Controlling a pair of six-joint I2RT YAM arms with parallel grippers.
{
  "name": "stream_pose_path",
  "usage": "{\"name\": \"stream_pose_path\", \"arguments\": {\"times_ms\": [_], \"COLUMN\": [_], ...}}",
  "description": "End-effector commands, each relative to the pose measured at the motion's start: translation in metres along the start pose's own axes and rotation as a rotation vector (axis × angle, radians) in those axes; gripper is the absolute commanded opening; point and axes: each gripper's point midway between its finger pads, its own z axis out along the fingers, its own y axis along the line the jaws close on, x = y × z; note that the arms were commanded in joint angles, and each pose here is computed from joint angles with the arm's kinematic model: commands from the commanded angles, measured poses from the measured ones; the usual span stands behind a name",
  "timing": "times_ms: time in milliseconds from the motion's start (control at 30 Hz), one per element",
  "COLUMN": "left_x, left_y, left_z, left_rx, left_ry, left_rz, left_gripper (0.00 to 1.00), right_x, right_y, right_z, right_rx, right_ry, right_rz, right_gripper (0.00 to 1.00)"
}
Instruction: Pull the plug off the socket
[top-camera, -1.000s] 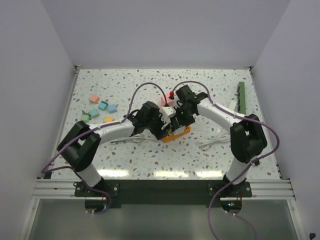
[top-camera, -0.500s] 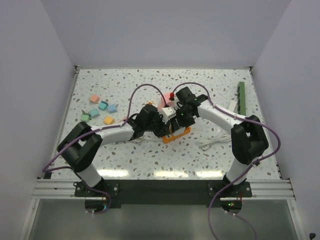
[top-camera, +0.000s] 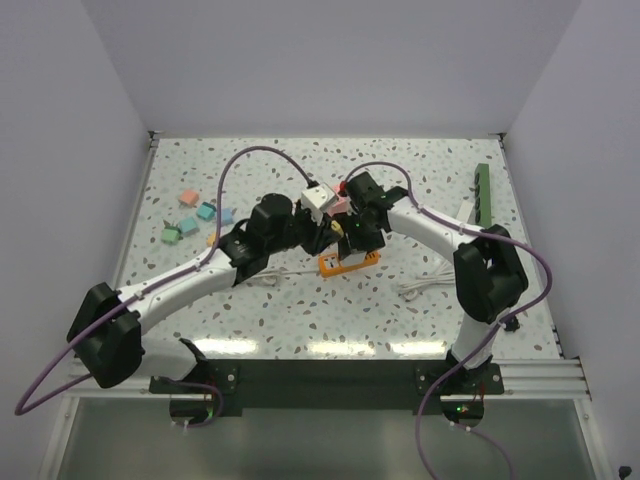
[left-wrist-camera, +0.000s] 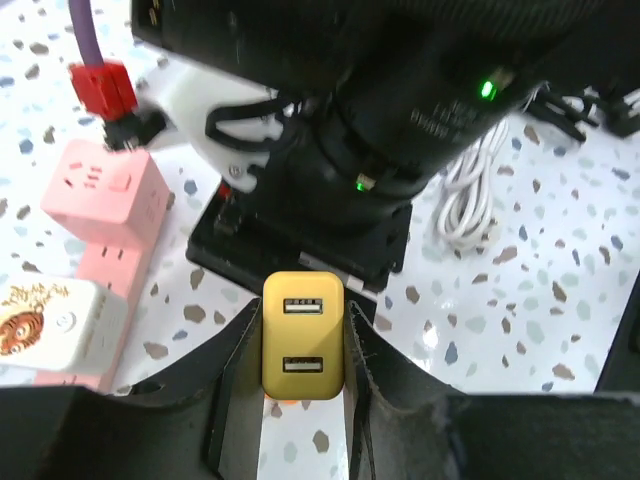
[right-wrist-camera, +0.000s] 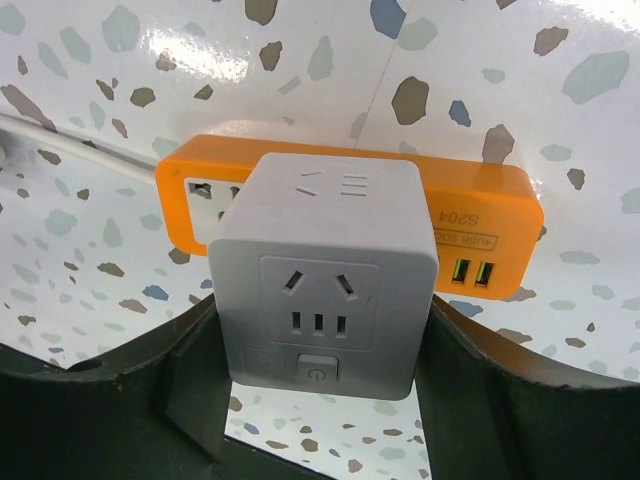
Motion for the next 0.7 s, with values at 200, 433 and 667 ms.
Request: {"name": "stream_pose_path", "arguments": {"times_ms": [200, 433, 667], "left_x": [0.032, 0.066, 0.141], "left_y": [0.138, 0.264, 0.319], "left_z": [-0.062, -0.140, -0.165], "left_rx": [-0.522, -0.862, -0.974], "left_ry": [0.093, 0.106, 0.311], "left_rz": [-0.182, -0.399, -0.651], "left_gripper": [0.00, 0.00, 0.00], "right_x": [0.050, 0.046, 0.034], "right_y": [-0.036, -0.033, -0.025], "right_z": [0.051, 0.037, 0.025], "right_rx": [0.147, 0.131, 0.105], "right_ry": [0.165, 0.148, 0.115], "right_rz": [0.061, 0.044, 0.041], "right_gripper": [0.00, 0.00, 0.00]}}
